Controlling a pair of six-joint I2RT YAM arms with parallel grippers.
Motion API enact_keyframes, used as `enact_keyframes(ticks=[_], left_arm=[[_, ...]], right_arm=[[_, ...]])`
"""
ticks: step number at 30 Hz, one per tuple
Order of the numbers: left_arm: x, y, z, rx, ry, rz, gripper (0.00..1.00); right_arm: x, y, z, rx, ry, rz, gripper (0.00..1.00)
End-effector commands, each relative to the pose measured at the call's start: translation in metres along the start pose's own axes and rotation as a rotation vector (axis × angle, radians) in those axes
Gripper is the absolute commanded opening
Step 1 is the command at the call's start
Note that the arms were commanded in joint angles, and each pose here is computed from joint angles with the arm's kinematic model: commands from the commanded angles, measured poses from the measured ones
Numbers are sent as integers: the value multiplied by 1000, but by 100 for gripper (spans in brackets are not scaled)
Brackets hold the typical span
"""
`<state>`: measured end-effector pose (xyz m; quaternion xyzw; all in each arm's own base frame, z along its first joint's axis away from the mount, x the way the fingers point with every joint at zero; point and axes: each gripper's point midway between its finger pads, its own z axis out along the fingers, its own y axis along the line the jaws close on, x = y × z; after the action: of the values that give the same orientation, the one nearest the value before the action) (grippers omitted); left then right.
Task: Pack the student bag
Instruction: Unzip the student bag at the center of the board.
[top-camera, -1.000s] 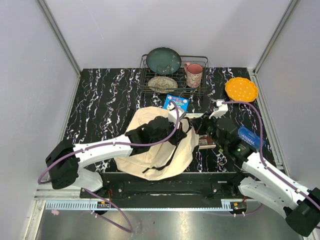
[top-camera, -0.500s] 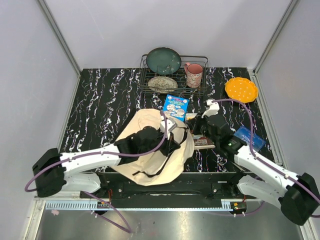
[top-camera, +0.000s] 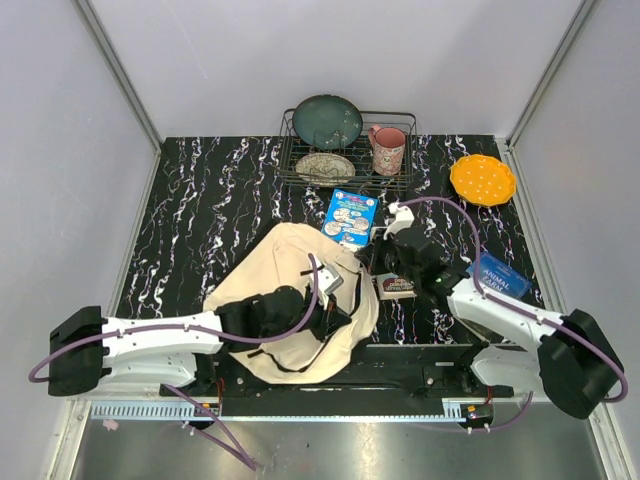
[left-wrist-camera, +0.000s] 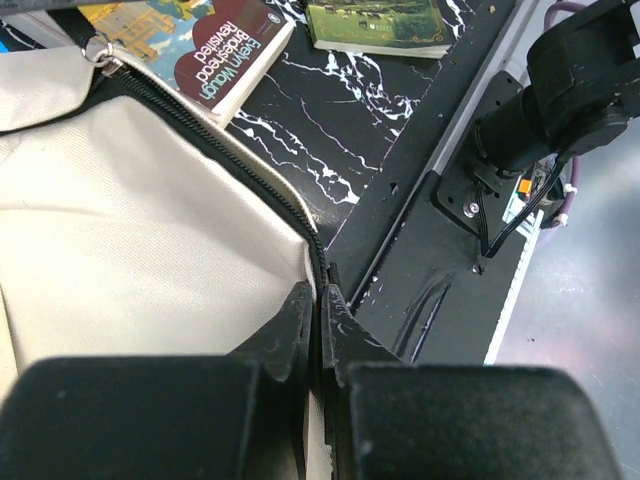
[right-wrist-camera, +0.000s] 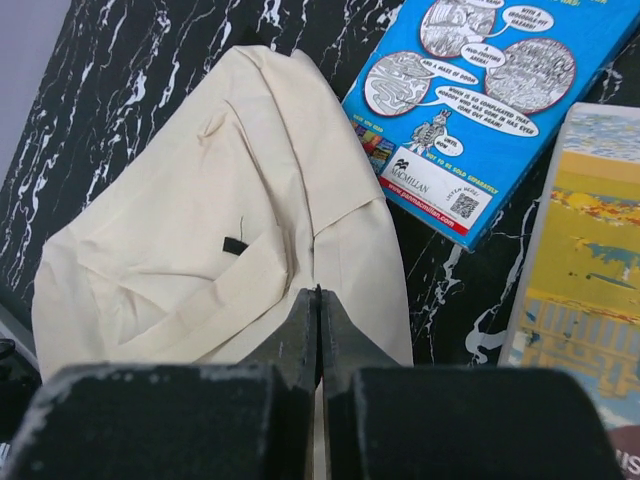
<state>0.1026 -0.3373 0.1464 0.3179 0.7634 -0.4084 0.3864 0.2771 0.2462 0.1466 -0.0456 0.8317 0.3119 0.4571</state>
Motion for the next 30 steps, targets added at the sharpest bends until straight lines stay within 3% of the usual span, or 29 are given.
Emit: enact_keyframes(ticks=[1, 5, 11, 13, 14, 15, 16, 17, 18, 23, 30], left_arm=[[18, -43, -16, 134, 42, -36, 0], [28, -49, -20, 139, 50, -46, 0], [36, -49, -20, 103, 51, -61, 3], [23, -37, -21, 36, -11, -68, 24], [13, -35, -22, 15, -44, -66, 50], [5, -32, -26, -5, -70, -54, 62], [-4, -26, -27, -43, -103, -48, 68], [-20, -27, -29, -48, -139, -46, 82], [-26, -27, -29, -54, -149, -28, 86], [-66, -22, -20, -131, -201, -46, 91], [-78, -6, 12, -192, -167, -134, 91]], right_arm=[[-59, 14, 15, -20, -200, -3, 0], [-56, 15, 24, -26, -178, -2, 0], [-51, 25, 1, -72, -141, -4, 0], [-44, 25, -9, -87, -129, 5, 0], [-41, 24, -12, -86, -124, 8, 0], [-41, 25, -16, -92, -128, 15, 0], [-35, 23, -18, -89, -117, 15, 0], [-32, 22, -18, -87, -110, 18, 0], [-31, 25, -21, -96, -111, 20, 0], [-24, 30, -29, -114, -103, 16, 0], [-30, 45, -47, -153, -133, 12, 0]])
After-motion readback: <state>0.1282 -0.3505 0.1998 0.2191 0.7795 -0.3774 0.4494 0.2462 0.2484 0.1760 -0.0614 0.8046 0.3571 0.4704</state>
